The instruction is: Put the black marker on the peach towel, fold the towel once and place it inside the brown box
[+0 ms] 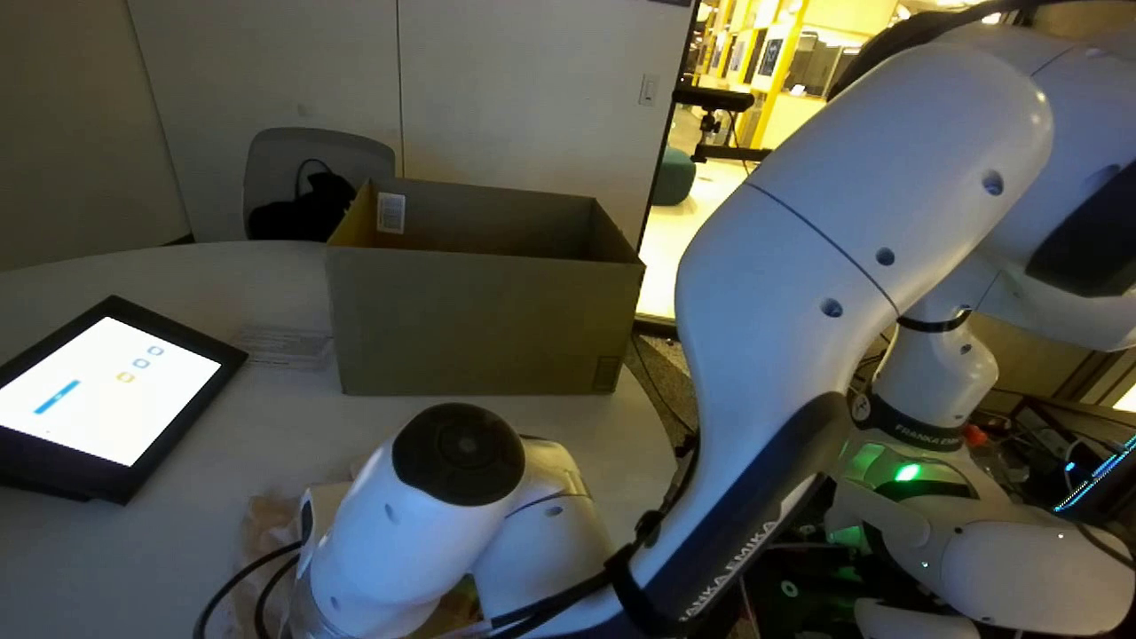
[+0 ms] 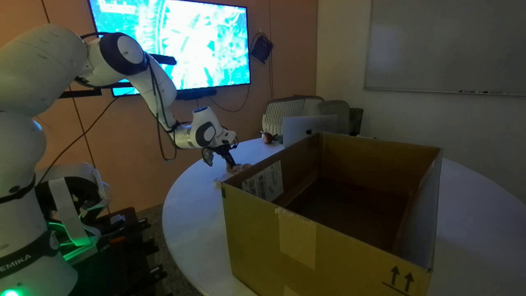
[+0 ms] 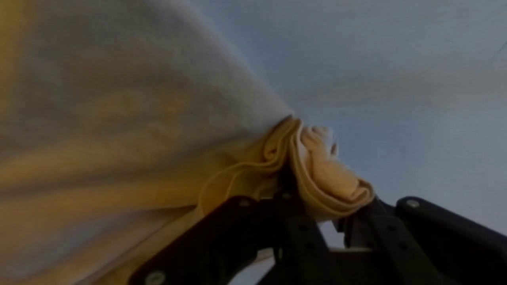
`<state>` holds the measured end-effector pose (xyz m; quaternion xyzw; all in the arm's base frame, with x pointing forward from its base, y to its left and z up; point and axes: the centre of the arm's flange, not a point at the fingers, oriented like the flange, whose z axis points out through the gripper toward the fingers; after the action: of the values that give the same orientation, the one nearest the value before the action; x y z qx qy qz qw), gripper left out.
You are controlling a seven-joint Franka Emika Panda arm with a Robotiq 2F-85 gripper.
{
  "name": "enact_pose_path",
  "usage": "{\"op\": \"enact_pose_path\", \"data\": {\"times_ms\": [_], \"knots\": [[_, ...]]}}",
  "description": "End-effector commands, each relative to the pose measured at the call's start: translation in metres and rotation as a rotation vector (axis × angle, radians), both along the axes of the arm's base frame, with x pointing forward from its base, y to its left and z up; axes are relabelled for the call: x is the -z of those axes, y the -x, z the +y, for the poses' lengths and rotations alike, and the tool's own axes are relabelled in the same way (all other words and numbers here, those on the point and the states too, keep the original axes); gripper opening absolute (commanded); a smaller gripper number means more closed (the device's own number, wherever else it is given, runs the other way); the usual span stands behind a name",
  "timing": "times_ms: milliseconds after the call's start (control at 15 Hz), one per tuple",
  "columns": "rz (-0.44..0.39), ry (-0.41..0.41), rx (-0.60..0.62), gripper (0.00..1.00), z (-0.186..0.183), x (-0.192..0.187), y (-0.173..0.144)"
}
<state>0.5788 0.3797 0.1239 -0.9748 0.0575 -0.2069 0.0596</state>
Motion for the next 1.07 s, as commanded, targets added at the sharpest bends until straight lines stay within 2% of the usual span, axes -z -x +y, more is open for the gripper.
{"op": "enact_pose_path", "data": {"times_ms": [0, 333, 400, 667, 1000], "knots": [[0.022, 0.02, -0.06, 0.54, 0.004, -0.022, -0.009], [0.034, 0.028, -0.131, 0.94, 0.002, -0.07, 0.016], [0.039, 0.035, -0.138, 0.99, 0.0, -0.077, 0.019], [0.077, 0.126, -0.191, 1.0, -0.028, -0.07, 0.037], [0.137, 0.271, -0.158, 1.0, -0.076, -0.024, 0.035]]}}
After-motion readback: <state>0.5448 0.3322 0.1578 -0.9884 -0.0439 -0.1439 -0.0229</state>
